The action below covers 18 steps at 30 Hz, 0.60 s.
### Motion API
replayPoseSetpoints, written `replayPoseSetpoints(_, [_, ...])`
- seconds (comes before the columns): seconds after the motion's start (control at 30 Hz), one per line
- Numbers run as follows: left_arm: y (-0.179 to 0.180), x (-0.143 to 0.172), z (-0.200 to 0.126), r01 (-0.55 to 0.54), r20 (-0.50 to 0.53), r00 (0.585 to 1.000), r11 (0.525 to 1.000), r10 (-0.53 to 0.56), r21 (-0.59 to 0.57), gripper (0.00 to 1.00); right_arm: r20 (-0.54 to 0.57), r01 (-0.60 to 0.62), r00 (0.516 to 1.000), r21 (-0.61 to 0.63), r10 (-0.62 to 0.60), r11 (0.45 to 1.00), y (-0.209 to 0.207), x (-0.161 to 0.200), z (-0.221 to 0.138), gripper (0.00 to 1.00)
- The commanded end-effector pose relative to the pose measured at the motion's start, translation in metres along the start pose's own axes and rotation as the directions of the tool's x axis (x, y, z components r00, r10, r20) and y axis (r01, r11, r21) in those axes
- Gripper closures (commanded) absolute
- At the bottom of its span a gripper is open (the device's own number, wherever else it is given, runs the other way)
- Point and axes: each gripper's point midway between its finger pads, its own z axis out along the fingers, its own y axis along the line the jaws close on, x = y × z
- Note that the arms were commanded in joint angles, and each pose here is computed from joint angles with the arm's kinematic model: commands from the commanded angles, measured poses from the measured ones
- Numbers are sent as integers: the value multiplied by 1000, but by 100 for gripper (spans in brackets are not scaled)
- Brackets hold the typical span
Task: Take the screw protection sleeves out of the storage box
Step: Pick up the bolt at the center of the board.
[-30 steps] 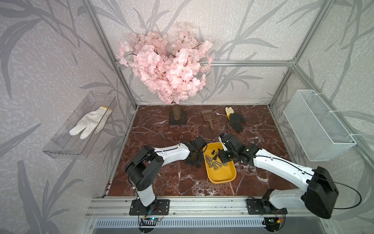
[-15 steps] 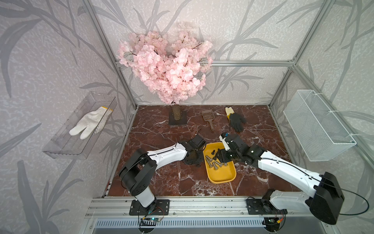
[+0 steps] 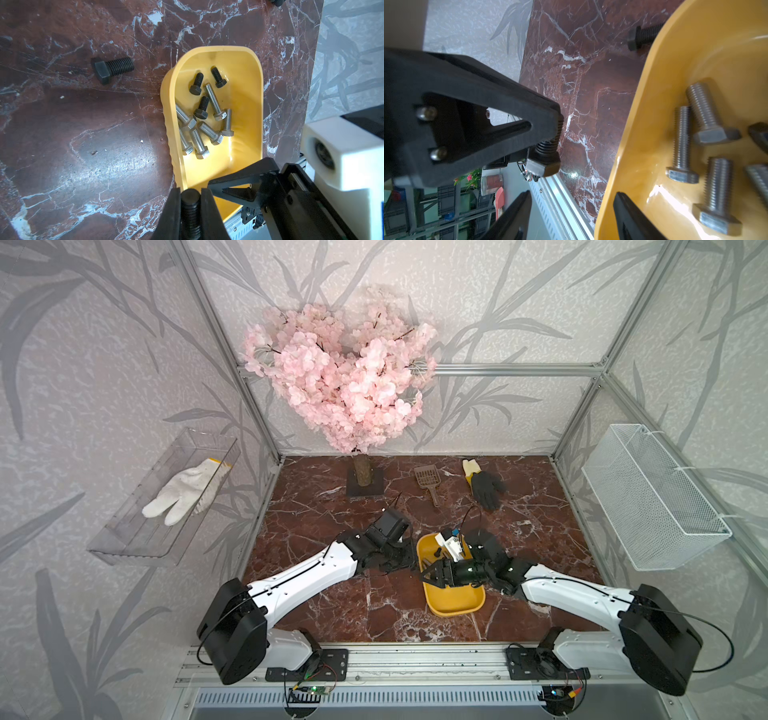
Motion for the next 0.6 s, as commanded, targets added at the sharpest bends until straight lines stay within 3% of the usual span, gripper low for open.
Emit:
replayPoseSetpoints(0.0, [-6,0,-3,18,2,1000,999,-18,41,100,37,40,999,-101,-36,994,26,-14,3,33])
replayPoseSetpoints(0.3, [-8,3,-2,23,-2,1000,998,-23,51,100,29,33,999,-106,-31,994,26,-26,17,35])
replayPoseSetpoints(0.57, [-5,6,0,32,-8,999,998,-32,55,99,27,43,999,-79,-41,996,26,-36,22,50])
